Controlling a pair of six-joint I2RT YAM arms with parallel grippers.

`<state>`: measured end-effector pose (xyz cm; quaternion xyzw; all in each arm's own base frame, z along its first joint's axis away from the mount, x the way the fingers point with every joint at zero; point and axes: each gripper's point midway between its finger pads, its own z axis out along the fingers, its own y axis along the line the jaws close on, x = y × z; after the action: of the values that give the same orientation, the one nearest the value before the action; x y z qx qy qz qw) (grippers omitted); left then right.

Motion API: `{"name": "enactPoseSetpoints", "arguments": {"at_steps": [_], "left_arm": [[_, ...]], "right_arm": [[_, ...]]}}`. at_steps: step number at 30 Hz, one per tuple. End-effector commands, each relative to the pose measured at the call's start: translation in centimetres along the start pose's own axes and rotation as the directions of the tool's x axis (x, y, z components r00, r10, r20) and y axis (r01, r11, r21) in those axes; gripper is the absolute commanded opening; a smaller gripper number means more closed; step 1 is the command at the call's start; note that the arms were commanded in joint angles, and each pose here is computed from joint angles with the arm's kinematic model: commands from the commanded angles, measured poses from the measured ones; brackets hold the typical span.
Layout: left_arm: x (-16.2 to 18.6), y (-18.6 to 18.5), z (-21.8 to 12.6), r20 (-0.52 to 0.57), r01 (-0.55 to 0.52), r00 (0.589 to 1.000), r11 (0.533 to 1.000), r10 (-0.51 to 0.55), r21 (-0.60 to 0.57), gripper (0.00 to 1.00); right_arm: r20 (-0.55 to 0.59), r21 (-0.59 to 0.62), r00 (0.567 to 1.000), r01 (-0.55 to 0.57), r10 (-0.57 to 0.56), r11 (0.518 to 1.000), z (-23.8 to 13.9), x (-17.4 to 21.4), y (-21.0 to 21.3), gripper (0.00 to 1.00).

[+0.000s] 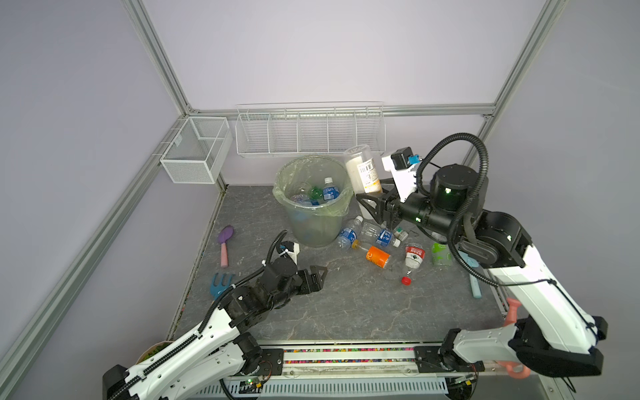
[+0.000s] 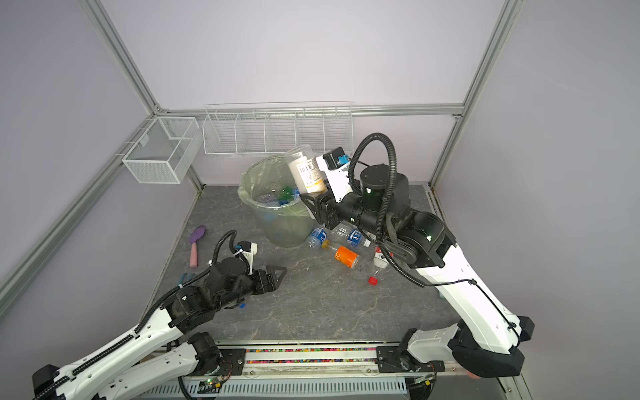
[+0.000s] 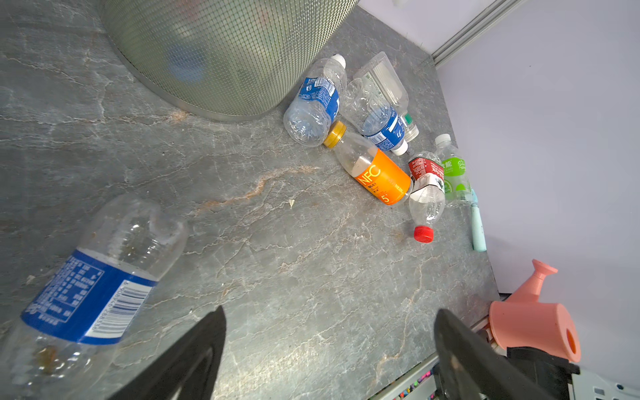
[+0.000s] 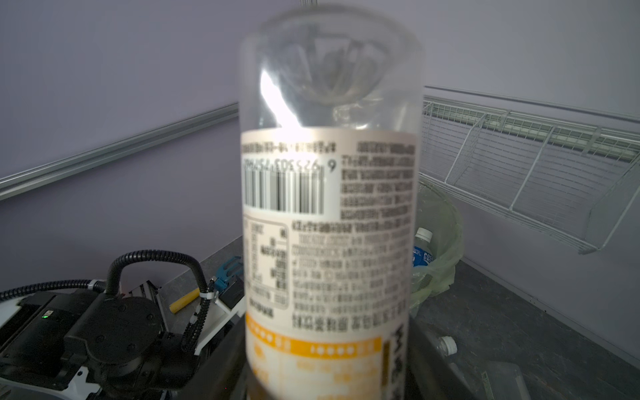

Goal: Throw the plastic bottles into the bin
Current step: 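Lift the white-label bottle with the right gripper and carry it over the bin, then open the right gripper to drop the white-label bottle into the bin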

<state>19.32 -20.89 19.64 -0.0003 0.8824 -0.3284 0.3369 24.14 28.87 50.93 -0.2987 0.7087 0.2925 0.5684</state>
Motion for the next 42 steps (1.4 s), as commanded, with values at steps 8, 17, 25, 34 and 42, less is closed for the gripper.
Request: {"name": "enactPoseSetpoints", "arguments": {"at_steps": [8,17,25,34,42], "left_arm": [[-1.4,-0.4,-2.1,0.052,-0.023,0.998,1.0,0.023,0.004,0.93],[-1.3,-0.1,-2.8,0.055,-0.025,0.998,1.0,0.025,-0.002,0.93],[-1.3,0.2,-3.2,0.063,-0.021,0.998,1.0,0.021,-0.008,0.93],[-1.3,-0.1,-3.1,0.056,-0.019,0.998,1.0,0.019,0.001,0.93],[-1.3,0.2,-3.9,0.07,0.0,0.998,1.0,-0.001,0.007,0.93]], "right_arm": [[0.051,0.005,0.997,0.065,-0.066,0.998,3.0,-4.1,0.6,0.07],[0.05,0.049,0.994,0.093,-0.096,0.994,5.8,-4.7,0.1,0.07],[0.036,0.046,0.994,0.101,-0.103,0.994,6.9,-4.5,0.3,0.07],[-0.021,0.104,0.987,0.161,-0.16,0.981,10.3,-2.6,-1.1,0.07],[-0.176,0.141,0.984,0.015,0.01,0.99,17.5,3.1,-7.3,0.1]]}}
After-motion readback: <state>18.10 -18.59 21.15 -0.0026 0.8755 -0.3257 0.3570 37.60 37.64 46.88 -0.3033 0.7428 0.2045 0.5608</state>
